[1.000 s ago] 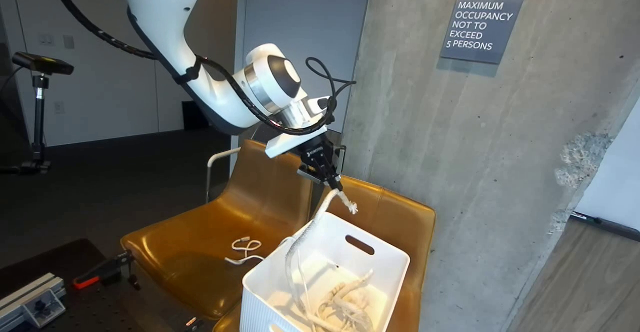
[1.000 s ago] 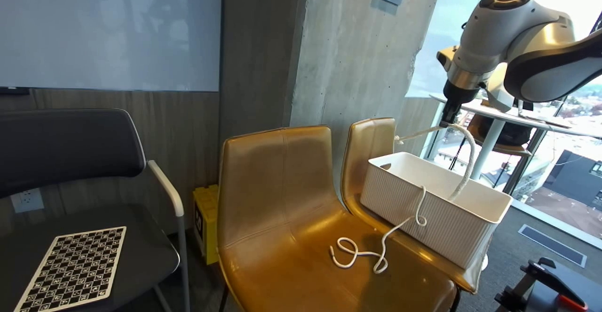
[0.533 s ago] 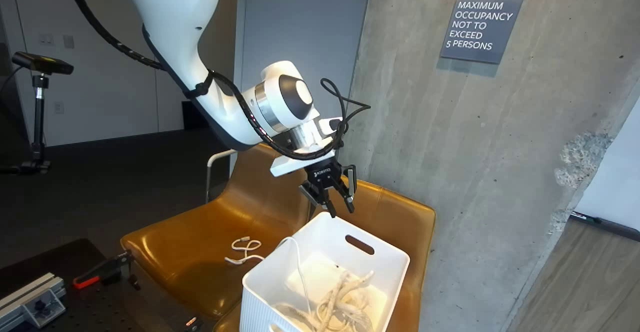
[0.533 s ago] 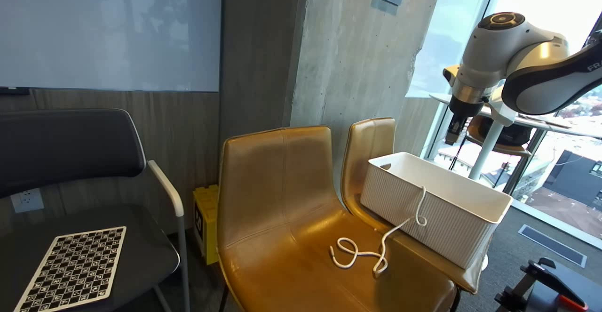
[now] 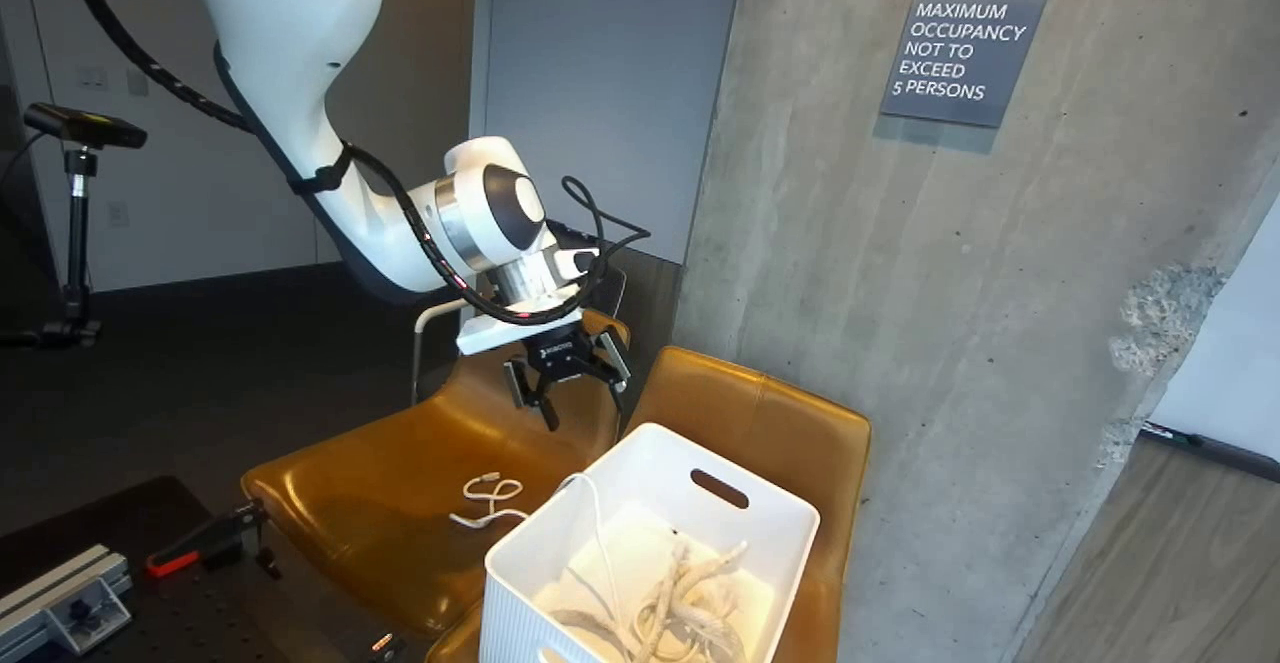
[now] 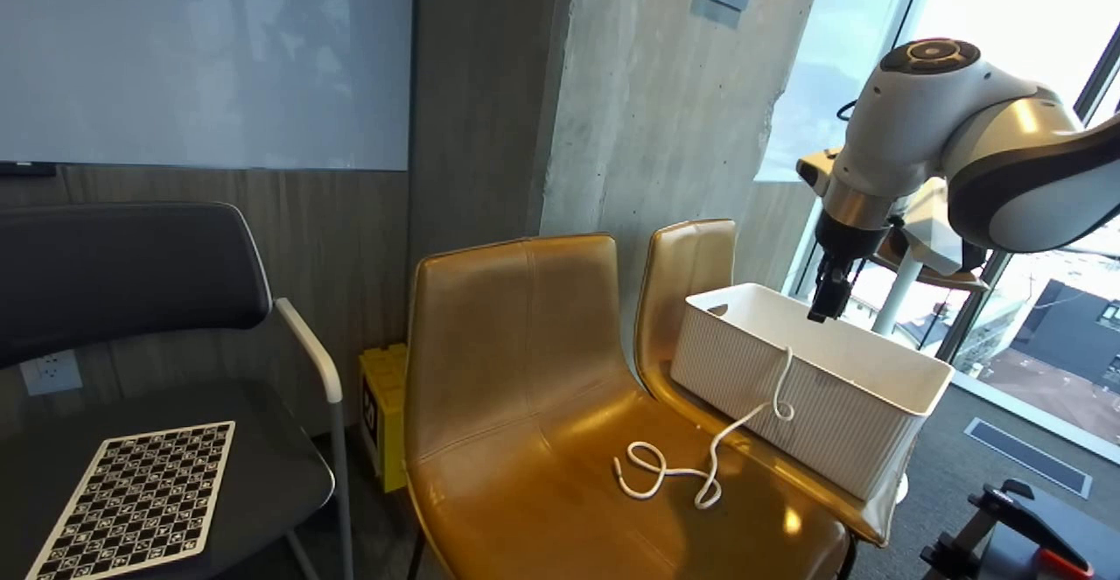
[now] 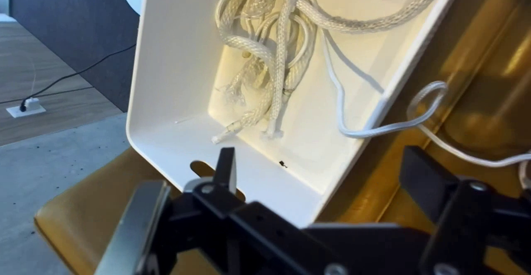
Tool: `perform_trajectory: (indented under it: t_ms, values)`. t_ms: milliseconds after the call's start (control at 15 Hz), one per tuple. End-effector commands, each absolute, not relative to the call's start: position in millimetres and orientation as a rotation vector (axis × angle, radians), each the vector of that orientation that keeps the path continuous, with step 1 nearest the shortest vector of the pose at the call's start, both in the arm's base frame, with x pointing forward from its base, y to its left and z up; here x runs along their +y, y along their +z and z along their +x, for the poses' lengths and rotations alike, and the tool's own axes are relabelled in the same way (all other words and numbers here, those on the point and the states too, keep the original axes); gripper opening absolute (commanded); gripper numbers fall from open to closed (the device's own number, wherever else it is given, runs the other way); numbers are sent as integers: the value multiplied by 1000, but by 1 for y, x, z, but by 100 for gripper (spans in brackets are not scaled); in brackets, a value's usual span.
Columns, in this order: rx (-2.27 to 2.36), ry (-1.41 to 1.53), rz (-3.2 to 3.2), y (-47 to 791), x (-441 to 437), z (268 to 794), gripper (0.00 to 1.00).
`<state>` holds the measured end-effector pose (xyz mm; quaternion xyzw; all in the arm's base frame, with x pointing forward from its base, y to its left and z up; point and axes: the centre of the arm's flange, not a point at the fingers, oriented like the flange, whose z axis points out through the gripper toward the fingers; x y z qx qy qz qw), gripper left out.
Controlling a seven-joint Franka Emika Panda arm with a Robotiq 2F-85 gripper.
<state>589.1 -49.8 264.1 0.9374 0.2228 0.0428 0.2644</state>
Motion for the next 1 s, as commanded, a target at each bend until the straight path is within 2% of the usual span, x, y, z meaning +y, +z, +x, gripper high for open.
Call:
perform_trajectory:
  t_ms: [0,400,667,933]
  values:
    - [755,99,2527,257,14,560,100]
    - [1007,72,2501,249,125,551,100]
    - [1086,12,2517,247,168,577,100]
    - [1089,-63,2528,223,170,613,100]
